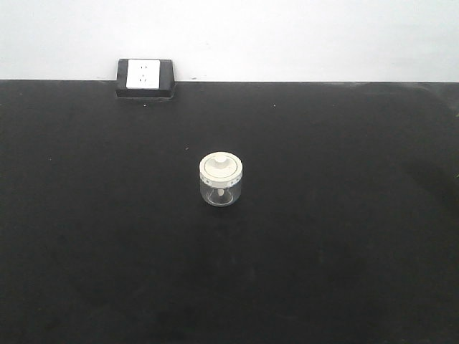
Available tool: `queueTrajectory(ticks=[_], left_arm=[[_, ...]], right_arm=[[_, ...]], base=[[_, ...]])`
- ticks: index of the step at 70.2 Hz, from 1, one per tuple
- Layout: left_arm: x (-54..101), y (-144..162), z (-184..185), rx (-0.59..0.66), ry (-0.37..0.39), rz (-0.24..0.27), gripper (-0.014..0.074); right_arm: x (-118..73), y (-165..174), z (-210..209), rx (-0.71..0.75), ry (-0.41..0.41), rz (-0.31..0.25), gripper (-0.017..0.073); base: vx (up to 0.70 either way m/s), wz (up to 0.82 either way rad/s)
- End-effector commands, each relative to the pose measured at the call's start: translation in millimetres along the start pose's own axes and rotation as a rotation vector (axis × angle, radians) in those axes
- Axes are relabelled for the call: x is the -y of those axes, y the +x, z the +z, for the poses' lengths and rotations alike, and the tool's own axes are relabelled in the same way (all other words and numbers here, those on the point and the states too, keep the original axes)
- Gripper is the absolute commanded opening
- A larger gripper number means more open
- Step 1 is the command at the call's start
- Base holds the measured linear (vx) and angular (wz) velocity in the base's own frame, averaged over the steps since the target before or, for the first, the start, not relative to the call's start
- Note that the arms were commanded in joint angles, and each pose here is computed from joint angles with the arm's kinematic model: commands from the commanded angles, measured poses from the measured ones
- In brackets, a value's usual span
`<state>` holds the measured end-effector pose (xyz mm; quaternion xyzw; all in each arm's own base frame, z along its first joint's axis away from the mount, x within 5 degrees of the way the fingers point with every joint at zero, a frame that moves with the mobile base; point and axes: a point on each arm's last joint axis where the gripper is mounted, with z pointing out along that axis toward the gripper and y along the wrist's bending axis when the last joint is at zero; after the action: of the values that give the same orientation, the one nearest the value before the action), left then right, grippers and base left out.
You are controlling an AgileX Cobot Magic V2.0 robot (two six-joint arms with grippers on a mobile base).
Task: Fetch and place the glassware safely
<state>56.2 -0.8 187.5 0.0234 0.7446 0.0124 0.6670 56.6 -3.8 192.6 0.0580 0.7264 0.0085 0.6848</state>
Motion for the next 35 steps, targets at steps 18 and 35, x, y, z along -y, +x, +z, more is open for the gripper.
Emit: queueTrajectory(ticks=[18,35], left_arm=[[0.4,1.8,0.9,0.059,0.003,-0.017,-0.0007],[0.4,1.8,0.9,0.059,0.003,-0.017,-0.0007]], right_arm=[[0.4,-0.7,-0.1,0.067,0.002,-0.009,-0.0003],[0.4,-0.7,-0.1,0.067,0.002,-0.009,-0.0003]], base=[[0.00,0.00],[0.00,0.00]])
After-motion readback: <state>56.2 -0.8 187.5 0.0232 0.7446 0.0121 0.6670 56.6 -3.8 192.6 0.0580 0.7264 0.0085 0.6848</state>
